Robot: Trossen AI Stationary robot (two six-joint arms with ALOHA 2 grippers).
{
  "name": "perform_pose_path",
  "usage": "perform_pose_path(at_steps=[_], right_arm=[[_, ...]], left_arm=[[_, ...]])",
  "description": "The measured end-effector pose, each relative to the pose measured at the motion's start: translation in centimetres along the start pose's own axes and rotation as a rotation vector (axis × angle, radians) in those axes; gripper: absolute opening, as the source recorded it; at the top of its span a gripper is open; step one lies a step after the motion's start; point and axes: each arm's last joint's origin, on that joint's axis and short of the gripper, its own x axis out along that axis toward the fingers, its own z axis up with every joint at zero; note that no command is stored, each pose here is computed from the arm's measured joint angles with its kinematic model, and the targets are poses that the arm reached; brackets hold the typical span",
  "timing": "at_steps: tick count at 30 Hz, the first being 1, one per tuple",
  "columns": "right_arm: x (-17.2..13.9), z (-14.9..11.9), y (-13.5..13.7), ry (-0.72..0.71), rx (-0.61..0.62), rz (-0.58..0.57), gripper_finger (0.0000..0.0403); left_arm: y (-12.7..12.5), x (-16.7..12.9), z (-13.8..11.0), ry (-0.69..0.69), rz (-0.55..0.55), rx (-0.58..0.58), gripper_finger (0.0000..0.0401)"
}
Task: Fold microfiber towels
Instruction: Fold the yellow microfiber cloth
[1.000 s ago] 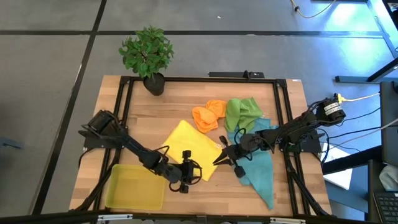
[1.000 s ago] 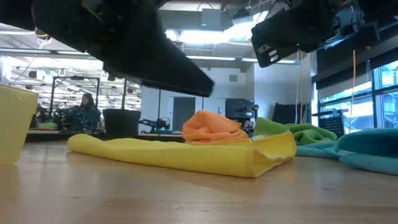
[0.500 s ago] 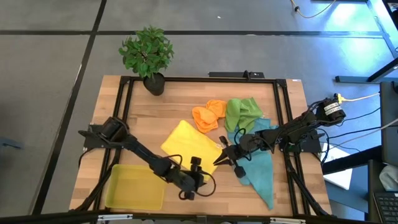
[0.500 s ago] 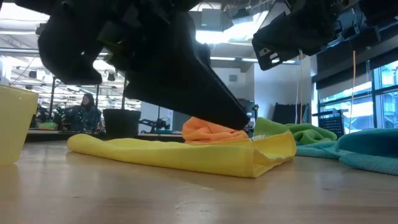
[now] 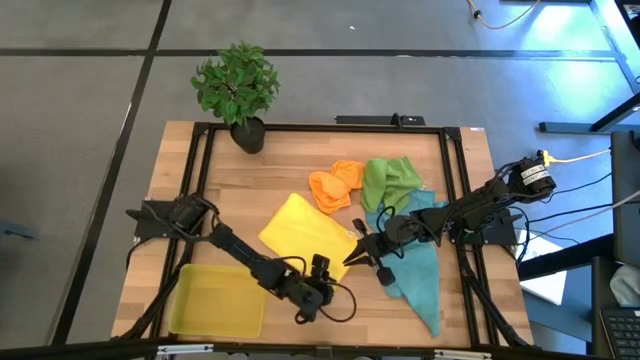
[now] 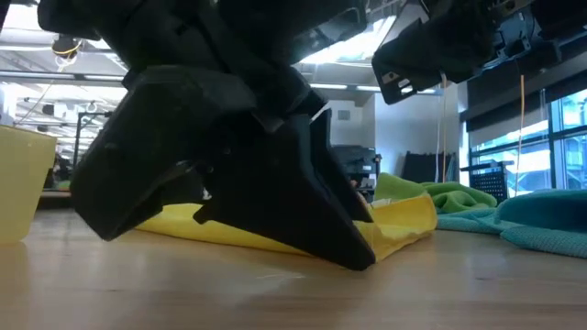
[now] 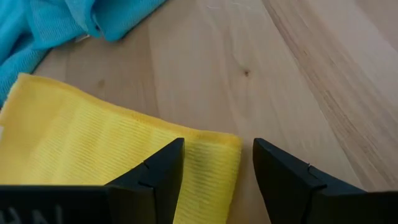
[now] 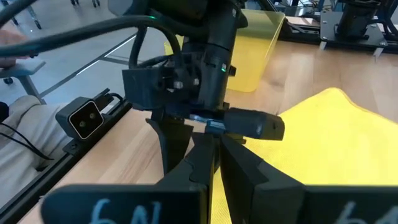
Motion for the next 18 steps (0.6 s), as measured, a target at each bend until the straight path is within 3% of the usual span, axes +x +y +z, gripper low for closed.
perform_pose_path(at_steps=[11,18], right_arm=[[0.00,-0.03,0.00,0.003,-0.003,-0.001,0.0030],[-0.01,-0.02,0.00,0.003,-0.004,-0.001,0.0030]], left_arm=[[-0.12,-0.12,-0.49,0.055,0.008,0.082,0.0162],[-0.12,-0.10,-0.65,0.064,0.016,0.106,0.0102]])
